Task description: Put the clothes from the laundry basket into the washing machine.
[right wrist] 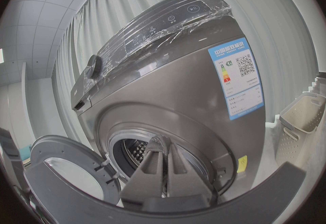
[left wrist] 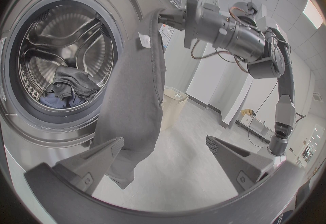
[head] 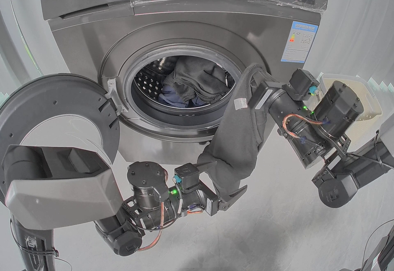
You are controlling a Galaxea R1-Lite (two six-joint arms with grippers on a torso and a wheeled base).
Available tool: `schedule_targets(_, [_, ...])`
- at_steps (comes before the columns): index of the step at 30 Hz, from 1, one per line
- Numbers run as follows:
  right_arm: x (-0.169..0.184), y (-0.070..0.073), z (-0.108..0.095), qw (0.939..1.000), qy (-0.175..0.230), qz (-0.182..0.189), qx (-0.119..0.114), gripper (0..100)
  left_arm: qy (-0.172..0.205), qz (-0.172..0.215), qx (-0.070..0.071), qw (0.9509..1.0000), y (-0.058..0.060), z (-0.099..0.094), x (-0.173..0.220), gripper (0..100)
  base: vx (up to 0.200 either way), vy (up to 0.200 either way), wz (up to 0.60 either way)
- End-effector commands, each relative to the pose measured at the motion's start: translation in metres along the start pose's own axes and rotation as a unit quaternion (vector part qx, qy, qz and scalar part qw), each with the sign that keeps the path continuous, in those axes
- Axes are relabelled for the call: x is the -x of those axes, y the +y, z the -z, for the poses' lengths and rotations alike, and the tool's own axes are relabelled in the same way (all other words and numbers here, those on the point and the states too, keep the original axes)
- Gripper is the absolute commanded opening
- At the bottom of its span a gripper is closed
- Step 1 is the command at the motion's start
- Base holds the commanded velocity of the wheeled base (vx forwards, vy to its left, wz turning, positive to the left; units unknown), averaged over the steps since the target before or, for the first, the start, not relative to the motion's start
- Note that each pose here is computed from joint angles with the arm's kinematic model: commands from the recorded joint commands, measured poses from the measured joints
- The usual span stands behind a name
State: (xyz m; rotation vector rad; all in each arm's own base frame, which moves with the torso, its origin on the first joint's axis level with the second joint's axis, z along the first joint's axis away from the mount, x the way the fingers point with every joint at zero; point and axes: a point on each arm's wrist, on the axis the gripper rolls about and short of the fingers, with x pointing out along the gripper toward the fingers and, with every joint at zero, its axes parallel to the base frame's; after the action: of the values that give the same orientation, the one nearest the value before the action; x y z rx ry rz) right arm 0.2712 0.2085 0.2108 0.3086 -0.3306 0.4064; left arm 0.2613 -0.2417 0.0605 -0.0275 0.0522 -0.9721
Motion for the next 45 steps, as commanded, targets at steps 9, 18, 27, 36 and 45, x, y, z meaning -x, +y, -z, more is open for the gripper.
schedule_targets(9, [-0.014, 0.015, 0.007, 0.9997, -0.013, -0.011, -0.020, 0, -0.015, -0.023, 0.000, 0.9996, 0.009, 0.026, -0.042, 100, 0.000, 0.000, 0.00])
schedule_targets(18, [-0.011, 0.020, 0.009, 0.9996, -0.008, -0.011, -0.026, 0, -0.050, -0.053, -0.002, 0.9974, 0.021, 0.027, -0.066, 100, 0.000, 0.000, 0.00])
schedule_targets(27, [-0.009, 0.022, 0.008, 0.9995, -0.008, -0.013, -0.028, 0, -0.055, -0.084, -0.002, 0.9949, 0.035, 0.033, -0.071, 100, 0.000, 0.000, 0.00])
schedule_targets(36, [-0.007, 0.022, 0.007, 0.9994, -0.007, -0.014, -0.031, 0, -0.068, -0.106, -0.003, 0.9921, 0.045, 0.028, -0.075, 0, 0.000, 0.000, 0.00])
schedule_targets(45, [-0.003, 0.015, 0.003, 0.9996, -0.007, -0.006, -0.028, 0, -0.073, -0.105, -0.004, 0.9918, 0.043, 0.023, -0.073, 0, 0.000, 0.000, 0.00])
